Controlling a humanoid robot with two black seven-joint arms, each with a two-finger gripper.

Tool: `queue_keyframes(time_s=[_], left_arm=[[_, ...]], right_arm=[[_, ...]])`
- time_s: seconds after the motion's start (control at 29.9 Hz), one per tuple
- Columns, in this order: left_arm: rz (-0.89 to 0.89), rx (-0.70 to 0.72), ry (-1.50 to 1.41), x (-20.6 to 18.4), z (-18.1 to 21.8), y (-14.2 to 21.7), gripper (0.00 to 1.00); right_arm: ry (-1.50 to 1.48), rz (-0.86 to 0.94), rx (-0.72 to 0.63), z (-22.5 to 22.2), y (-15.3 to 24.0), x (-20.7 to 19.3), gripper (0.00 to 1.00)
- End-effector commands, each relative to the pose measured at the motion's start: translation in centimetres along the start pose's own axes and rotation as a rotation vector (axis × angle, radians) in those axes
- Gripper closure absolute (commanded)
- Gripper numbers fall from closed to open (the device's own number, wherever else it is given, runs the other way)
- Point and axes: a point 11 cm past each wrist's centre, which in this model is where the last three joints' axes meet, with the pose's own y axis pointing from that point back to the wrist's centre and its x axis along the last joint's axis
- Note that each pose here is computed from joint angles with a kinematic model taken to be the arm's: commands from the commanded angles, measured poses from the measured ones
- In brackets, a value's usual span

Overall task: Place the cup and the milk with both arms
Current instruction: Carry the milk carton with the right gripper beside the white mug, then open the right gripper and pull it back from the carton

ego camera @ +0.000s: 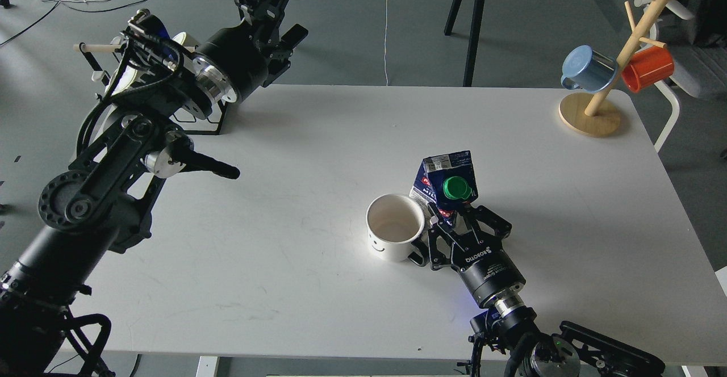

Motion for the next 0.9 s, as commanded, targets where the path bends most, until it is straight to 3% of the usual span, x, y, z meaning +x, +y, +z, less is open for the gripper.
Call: queue_keyframes(time_s=[0.0, 0.57, 0.87], left_arm=[[-0.001, -0.001, 0.002, -0.1, 0.0, 0.0, 0.0], [0.002, 0.0, 0.0, 0.0, 0.0, 0.0, 0.0], [0.001, -0.003, 0.001, 0.0, 0.0, 0.0, 0.0]], right_arm=[[-0.001, -0.002, -0.003, 0.1, 0.0, -0.1, 0.0], [0.033, 0.01, -0.007, -1.4, 1.9, 0.0, 0.0], [0.077, -0.034, -0.027, -4.1, 3.6, -3.0, 0.0]])
